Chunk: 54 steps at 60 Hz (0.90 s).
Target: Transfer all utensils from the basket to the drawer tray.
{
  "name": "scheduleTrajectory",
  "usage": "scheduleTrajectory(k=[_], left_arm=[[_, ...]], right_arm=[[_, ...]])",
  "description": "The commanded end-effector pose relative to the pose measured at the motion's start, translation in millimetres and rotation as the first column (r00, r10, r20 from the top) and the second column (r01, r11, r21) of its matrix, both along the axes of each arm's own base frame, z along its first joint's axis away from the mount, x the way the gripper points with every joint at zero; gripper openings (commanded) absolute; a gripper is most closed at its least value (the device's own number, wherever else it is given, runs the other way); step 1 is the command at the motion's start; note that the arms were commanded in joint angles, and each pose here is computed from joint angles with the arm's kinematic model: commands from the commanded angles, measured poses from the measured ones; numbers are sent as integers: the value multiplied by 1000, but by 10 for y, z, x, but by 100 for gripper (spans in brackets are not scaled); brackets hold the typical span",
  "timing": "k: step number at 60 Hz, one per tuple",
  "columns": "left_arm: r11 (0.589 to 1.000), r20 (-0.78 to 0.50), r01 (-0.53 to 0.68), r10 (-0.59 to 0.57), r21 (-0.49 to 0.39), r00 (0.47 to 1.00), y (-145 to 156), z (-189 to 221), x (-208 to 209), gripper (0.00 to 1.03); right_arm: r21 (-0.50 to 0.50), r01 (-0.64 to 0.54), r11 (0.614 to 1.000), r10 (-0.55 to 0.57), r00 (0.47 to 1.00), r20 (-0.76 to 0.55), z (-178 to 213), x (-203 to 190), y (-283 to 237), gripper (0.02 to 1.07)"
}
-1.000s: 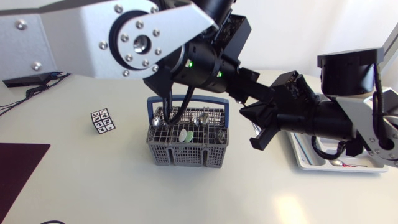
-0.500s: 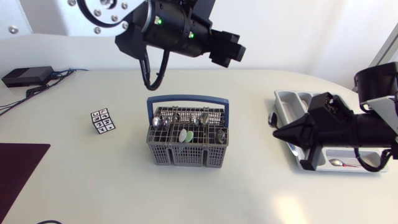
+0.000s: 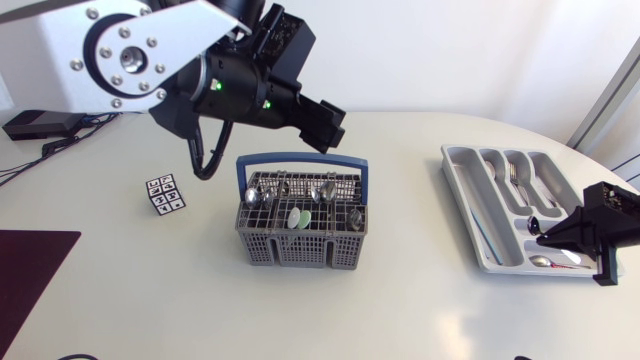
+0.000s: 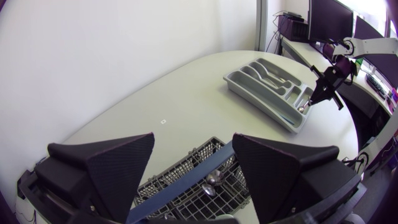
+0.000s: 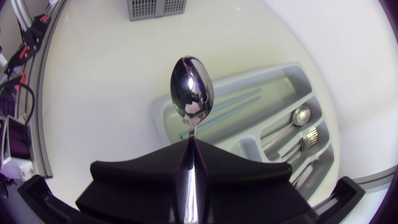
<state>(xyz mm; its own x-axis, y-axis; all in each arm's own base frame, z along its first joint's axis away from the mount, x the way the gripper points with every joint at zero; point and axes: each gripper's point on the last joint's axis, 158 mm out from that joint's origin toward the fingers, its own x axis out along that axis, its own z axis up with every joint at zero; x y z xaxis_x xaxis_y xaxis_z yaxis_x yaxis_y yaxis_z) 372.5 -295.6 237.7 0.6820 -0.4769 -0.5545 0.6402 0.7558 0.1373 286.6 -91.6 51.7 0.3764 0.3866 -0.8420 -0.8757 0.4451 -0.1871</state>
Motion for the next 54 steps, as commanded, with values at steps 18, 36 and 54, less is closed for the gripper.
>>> scheduleTrajectory(k=[18,36,54], left_arm=[[992,42,28,-34,125,999,144,-305,-209,95],[977,47,87,-98,194,994,190,-483,-441,98],[947,61,176,-199,268,978,185,-640,-688,98]], right_arm=[[-218,-107,970,100,994,-46,-542,73,-759,8],[-350,-103,931,102,995,-20,-700,167,-970,37],[-254,11,967,-10,1000,4,17,165,-487,68]])
